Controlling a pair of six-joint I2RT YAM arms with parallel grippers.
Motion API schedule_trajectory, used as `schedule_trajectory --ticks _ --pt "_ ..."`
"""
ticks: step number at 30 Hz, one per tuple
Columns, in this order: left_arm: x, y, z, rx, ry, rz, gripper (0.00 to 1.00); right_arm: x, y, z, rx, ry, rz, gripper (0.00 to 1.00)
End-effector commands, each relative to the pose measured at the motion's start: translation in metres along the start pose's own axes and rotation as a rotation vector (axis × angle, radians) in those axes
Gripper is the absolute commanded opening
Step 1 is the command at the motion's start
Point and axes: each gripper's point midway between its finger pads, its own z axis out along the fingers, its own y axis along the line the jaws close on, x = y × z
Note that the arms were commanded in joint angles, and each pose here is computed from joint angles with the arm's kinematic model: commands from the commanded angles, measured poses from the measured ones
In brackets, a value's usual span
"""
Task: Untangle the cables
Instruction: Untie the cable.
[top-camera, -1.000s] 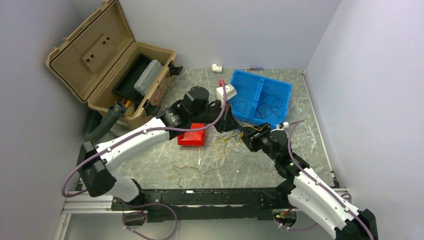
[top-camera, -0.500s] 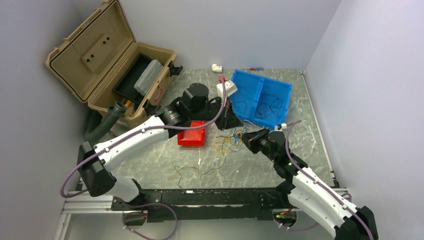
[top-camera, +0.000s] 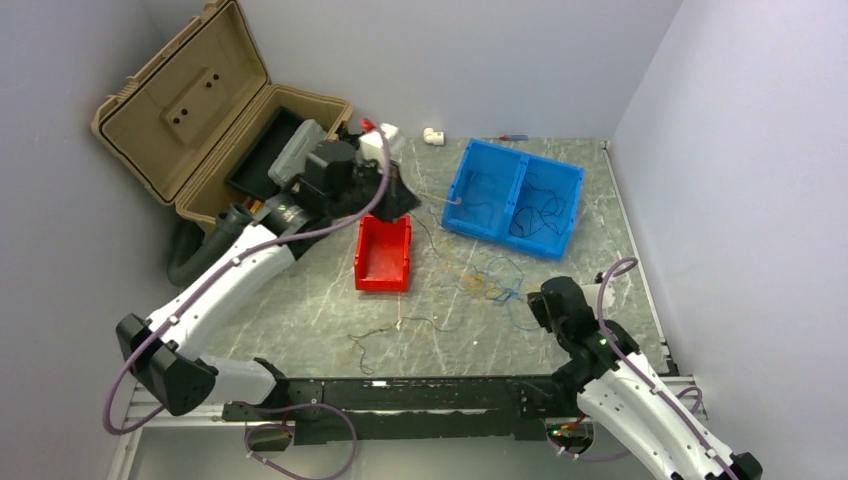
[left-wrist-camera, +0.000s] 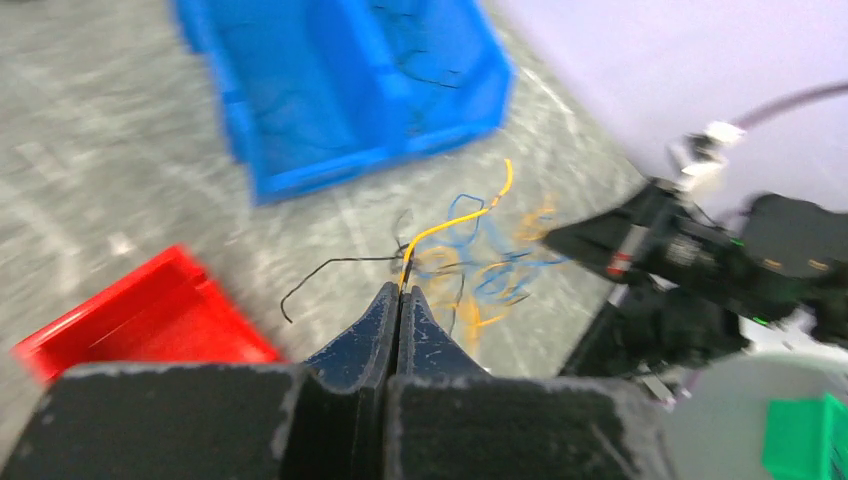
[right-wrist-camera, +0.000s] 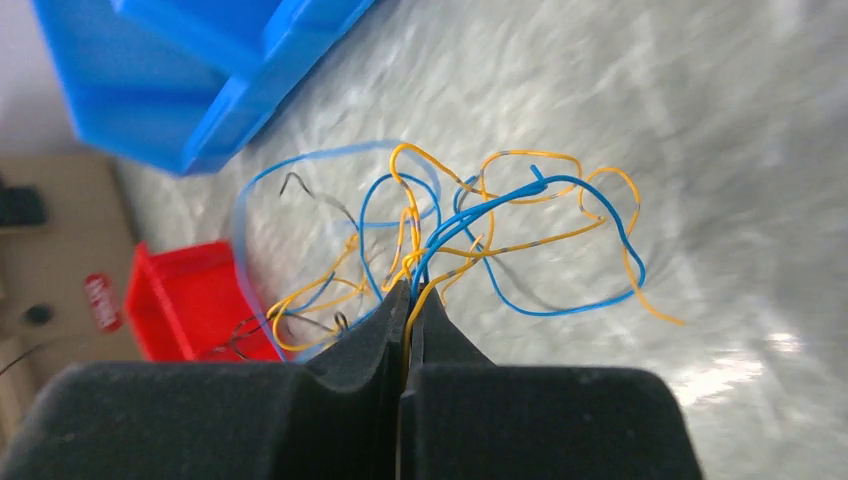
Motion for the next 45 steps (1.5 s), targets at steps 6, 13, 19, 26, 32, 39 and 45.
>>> schedule_trajectory --ticks 6,13,19,26,32,39,45 --pt "-0.005 0.092 -0.079 -0.356 -0.067 -0.028 0.00 -0.096 -0.037 -0.046 0.290 -0.403 -0.194 0.00" --pt "0.005 0.109 -0.101 -0.442 -0.068 -0.059 0.00 -0.112 -0.021 -0.053 0.262 -0.460 -0.264 0.00" --pt "-0.002 0.139 -0.143 -0.687 -0.073 -0.043 0.00 -0.123 -0.027 -0.061 0.319 -0.506 -0.281 0.00" --pt "-0.020 0.152 -0.205 -0.893 -0.200 -0.037 0.00 -0.128 -0.043 -0.069 0.418 -0.549 -0.197 0.00" --pt "-0.027 0.139 -0.211 -0.848 -0.263 -0.019 0.00 -0.129 -0.025 -0.068 0.329 -0.531 -0.235 0.00" --pt "-0.053 0.077 -0.188 -0.482 -0.347 0.087 0.00 -0.114 0.020 -0.066 0.065 -0.418 -0.392 0.14" --pt "-0.063 0.010 -0.166 -0.103 -0.324 0.133 0.00 -0.091 0.062 -0.071 -0.192 -0.324 -0.540 0.61"
